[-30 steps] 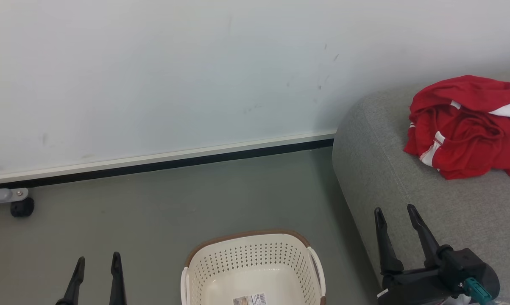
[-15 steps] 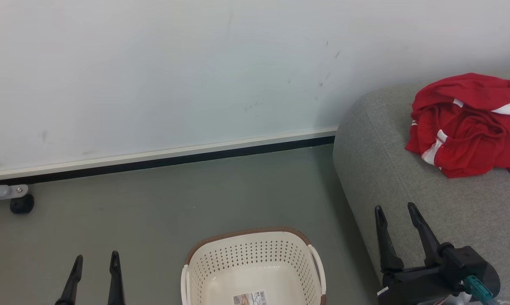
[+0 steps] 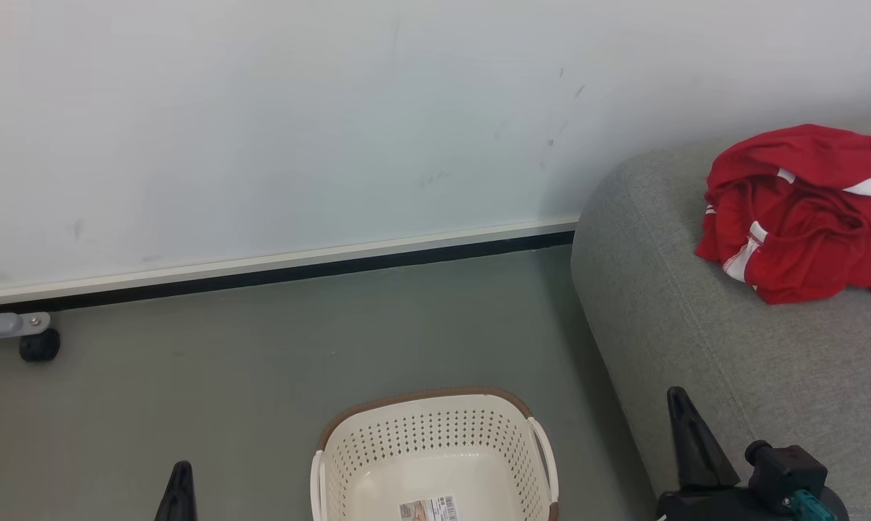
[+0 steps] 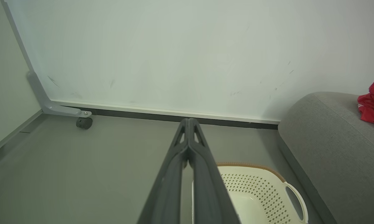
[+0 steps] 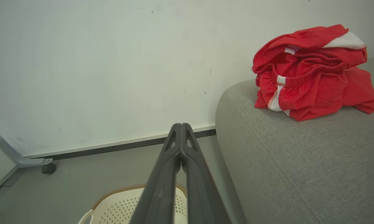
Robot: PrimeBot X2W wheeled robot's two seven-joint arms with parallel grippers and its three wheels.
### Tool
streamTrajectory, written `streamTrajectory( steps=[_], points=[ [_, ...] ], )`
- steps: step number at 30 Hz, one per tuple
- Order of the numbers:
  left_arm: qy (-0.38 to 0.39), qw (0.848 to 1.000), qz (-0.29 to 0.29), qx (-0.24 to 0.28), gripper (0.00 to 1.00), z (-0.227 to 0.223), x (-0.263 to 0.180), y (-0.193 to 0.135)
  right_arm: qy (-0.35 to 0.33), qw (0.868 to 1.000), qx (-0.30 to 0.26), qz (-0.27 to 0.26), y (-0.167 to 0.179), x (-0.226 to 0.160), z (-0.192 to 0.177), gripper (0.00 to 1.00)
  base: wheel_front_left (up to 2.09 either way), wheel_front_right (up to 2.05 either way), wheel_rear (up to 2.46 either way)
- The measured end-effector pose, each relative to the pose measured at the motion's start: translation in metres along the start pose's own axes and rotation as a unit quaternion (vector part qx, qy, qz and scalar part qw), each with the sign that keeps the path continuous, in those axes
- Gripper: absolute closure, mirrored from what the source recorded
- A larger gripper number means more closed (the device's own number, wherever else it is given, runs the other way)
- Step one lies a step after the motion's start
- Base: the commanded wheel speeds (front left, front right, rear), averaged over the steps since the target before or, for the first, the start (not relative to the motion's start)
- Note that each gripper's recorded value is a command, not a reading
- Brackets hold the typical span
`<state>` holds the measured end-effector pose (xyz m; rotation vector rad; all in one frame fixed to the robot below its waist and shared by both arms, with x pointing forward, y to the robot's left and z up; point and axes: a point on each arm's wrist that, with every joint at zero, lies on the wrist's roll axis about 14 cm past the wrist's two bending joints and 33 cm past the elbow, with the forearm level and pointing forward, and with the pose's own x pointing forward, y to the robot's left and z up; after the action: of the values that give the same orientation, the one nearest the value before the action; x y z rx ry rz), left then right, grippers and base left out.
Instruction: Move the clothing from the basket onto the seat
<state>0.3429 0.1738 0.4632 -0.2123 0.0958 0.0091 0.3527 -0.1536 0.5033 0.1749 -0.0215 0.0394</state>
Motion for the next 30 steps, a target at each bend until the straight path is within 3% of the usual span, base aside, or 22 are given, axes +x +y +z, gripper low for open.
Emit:
streamTrajectory(
  steps=[18, 19, 30],
  points=[
    [0.033, 0.991, 0.029, -0.127, 1.00, -0.008, 0.003, 0.013, 0.040, 0.990, 0.135, -0.034, -0.018, 0.005, -0.012, 1.00, 0.00, 0.00, 0.00],
    [0.040, 0.985, 0.036, -0.163, 1.00, -0.011, 0.004, 0.015, 0.048, 0.983, 0.170, -0.042, -0.022, 0.006, -0.015, 1.00, 0.00, 0.00, 0.00],
    [0.046, 0.969, 0.039, -0.239, 1.00, -0.009, 0.009, 0.016, 0.060, 0.965, 0.250, -0.056, -0.029, 0.008, -0.020, 1.00, 0.00, 0.00, 0.00]
  ],
)
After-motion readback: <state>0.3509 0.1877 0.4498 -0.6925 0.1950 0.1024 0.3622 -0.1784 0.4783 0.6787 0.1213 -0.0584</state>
